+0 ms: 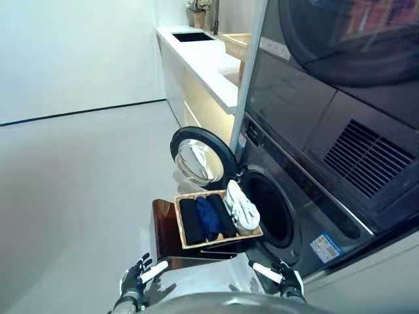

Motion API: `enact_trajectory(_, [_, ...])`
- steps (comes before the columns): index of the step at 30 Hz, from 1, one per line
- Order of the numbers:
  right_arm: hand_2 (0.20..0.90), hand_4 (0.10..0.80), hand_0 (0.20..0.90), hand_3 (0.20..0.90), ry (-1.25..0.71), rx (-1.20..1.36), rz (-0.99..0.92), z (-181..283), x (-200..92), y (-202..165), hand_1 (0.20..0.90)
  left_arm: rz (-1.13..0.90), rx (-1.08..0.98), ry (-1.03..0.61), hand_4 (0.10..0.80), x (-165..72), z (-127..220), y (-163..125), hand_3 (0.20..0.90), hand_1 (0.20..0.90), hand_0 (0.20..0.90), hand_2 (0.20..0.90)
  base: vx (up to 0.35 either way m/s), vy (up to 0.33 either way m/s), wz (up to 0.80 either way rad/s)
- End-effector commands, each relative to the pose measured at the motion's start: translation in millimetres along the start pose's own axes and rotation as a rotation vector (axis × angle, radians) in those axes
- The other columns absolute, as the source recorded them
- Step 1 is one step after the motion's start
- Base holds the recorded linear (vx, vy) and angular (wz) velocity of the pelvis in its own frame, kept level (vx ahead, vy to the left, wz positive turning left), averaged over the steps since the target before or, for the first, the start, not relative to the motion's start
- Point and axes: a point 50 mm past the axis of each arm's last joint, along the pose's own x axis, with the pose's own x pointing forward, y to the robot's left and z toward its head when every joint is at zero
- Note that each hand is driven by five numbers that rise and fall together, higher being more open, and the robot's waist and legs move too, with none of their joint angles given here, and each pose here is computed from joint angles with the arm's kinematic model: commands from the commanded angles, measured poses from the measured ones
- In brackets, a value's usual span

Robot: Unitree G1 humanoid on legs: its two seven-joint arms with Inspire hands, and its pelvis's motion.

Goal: Pick up the clothes and place them into the washing machine

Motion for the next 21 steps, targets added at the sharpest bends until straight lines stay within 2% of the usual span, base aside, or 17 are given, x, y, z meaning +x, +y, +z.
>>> enact_trajectory(1, [0.900,0.800,0.900,0.900,-0.162,0.023,-0.009,42.3,10.5,-0.8,0.900,-0.024,0.017,-0.128,0.800,10.3,33.1,-4.5,0.900,0.900,0.900,0.900,0.000,0.000,0.00])
enact_trajectory(21, [0.900,0.800,0.900,0.900,-0.150,0.054,-0.023,38.6,10.0,-3.0,0.900,-0.025,0.010,-0.137,0.800,10.9,35.3,-4.5,0.900,0.900,0.900,0.900,0.000,0.006,0.00])
